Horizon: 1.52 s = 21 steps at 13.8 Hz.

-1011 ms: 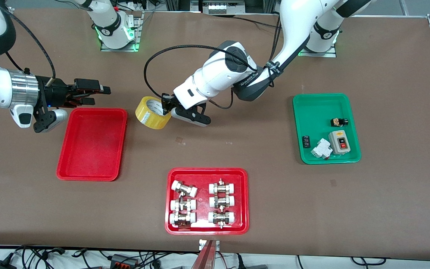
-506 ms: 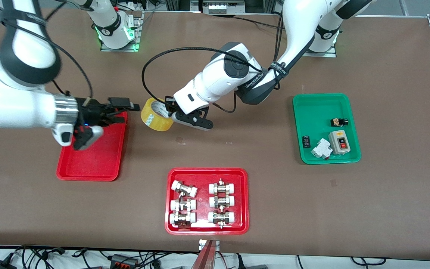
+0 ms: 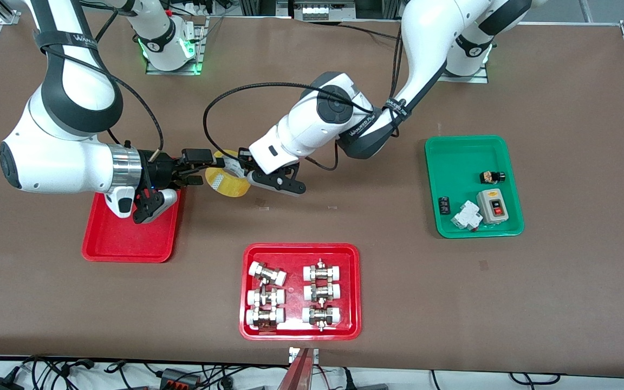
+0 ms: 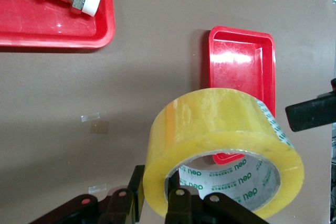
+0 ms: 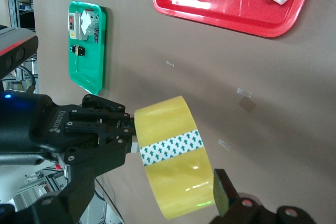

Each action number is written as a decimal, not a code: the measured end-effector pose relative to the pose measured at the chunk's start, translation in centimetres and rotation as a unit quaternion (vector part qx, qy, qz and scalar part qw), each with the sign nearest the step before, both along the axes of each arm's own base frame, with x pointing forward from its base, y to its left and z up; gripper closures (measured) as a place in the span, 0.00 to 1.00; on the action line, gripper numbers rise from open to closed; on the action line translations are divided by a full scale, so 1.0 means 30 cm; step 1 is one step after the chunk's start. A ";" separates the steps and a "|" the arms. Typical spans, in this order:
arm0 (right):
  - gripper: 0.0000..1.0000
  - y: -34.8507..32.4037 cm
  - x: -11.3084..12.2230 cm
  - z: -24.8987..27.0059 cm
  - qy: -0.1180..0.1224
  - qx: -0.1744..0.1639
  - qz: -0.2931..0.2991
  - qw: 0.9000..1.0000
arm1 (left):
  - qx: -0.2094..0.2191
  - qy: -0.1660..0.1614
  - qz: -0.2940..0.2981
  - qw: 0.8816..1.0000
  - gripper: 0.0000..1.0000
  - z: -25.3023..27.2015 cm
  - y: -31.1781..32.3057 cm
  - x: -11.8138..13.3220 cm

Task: Left arm passes tape to right arm into tray
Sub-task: 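Grasp the tape with the right gripper while the left gripper holds it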

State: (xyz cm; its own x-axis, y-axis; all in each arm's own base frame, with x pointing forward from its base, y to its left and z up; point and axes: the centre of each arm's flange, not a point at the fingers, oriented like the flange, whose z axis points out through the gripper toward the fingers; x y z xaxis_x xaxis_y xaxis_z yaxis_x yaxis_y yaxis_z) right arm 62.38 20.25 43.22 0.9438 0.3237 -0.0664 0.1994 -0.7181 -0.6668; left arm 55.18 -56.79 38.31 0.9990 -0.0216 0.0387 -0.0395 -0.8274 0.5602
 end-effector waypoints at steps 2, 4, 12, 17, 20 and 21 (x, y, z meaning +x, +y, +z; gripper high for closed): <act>0.00 -0.001 0.004 -0.021 0.002 -0.001 -0.001 1.000 | -0.001 -0.003 0.001 1.000 0.79 0.008 0.001 0.005; 0.00 0.002 0.011 -0.057 0.000 -0.001 0.001 1.000 | -0.002 -0.006 0.002 1.000 0.79 0.017 0.001 0.010; 0.39 0.009 0.018 -0.077 -0.013 -0.001 0.012 1.000 | -0.002 -0.007 0.000 1.000 0.79 0.005 -0.003 0.015; 0.39 0.009 0.019 -0.069 -0.017 0.000 0.013 1.000 | -0.003 -0.009 0.001 1.000 0.79 0.011 -0.002 0.019; 0.40 0.013 0.022 -0.061 -0.019 0.001 0.012 1.000 | 0.008 -0.035 -0.003 0.999 0.65 0.030 0.012 0.040; 0.40 0.013 0.024 -0.057 -0.020 0.001 0.012 1.000 | 0.009 -0.041 0.000 0.999 0.54 0.040 0.027 0.059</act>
State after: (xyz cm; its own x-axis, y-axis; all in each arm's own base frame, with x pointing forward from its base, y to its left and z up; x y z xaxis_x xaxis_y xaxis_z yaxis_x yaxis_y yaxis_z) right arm 63.09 20.66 41.49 0.9379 0.3458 -0.0281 0.2425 -0.7115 -0.6595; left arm 56.95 -55.98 39.51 0.9925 -0.0232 0.1201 -0.0848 -0.8377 0.5395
